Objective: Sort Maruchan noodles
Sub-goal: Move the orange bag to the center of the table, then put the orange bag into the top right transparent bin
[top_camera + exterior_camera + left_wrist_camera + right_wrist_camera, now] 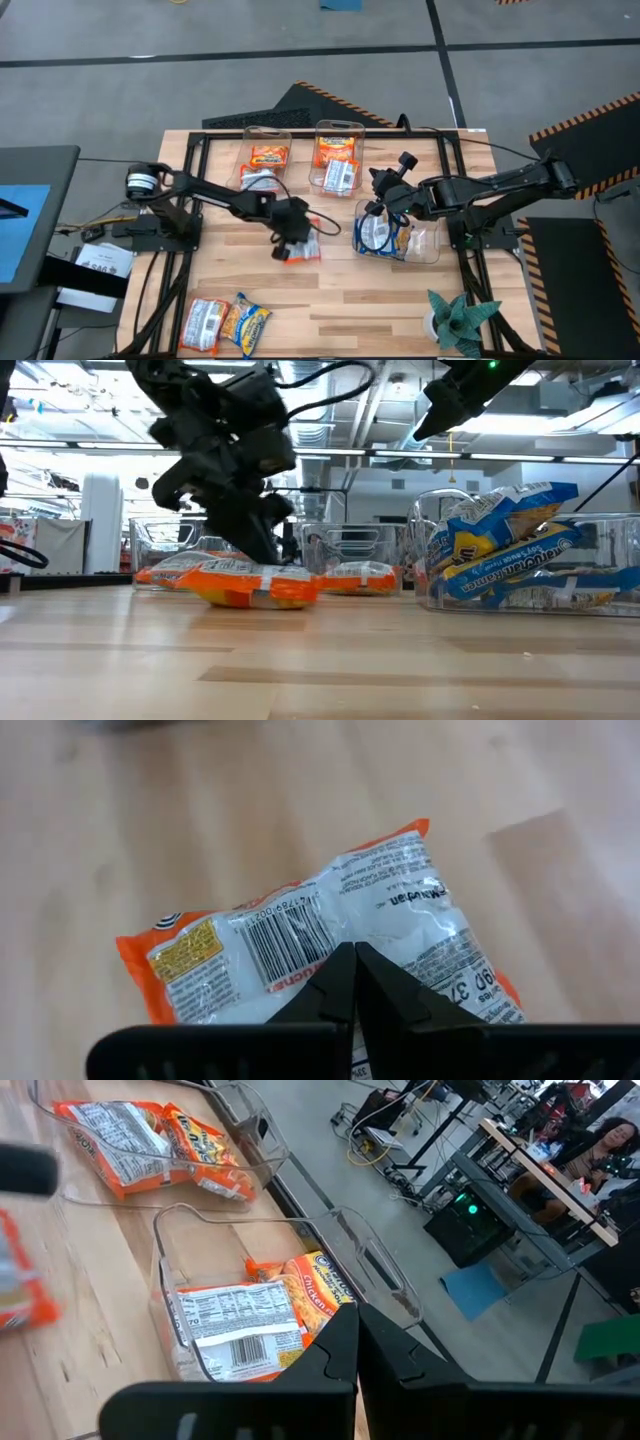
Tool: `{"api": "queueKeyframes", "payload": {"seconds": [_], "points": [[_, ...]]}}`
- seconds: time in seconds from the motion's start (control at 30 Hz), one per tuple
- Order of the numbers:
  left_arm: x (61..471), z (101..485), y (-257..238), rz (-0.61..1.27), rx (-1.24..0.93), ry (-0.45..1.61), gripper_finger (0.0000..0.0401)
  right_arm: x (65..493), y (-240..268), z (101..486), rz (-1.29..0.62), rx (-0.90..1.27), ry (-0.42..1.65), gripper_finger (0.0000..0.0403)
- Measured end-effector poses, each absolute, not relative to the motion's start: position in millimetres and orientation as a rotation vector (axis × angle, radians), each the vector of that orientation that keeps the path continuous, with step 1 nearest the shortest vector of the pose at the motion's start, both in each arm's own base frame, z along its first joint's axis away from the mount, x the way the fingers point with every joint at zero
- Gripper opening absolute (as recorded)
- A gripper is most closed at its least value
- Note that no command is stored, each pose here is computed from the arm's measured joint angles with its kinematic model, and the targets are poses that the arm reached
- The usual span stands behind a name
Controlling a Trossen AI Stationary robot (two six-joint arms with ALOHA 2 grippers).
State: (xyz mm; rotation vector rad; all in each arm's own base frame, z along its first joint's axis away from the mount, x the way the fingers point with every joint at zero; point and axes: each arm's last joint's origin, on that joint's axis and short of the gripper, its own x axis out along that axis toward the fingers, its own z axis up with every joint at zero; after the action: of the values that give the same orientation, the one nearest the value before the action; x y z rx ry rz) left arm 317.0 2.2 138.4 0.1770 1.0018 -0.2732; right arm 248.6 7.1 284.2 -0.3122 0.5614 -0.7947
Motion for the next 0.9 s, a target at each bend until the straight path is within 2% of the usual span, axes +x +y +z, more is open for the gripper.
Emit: {"api": "queueKeyframes", "payload": {"seconds": [0.23,0.43,0.6,0.73,0.9], "points": [[287,156,15,-0.105,0.16,1.005,0.0,249,7,284,-0.795,-0.311,0.559,0.0022],[280,185,4,-0.11,0.161,0.895,0.0,249,7,285,-0.795,-0.31,0.558,0.0022],[275,195,-14,-0.071,0.132,0.868,0.0003,249,7,285,-0.795,-0.311,0.559,0.0022],[262,200,-29,-0.112,0.119,0.928,0.0027,249,7,285,-0.795,-0.311,0.559,0.0022],[241,211,-39,-0.048,0.066,0.993,0.0086,249,7,285,-0.795,-0.309,0.557,0.0022]]}}
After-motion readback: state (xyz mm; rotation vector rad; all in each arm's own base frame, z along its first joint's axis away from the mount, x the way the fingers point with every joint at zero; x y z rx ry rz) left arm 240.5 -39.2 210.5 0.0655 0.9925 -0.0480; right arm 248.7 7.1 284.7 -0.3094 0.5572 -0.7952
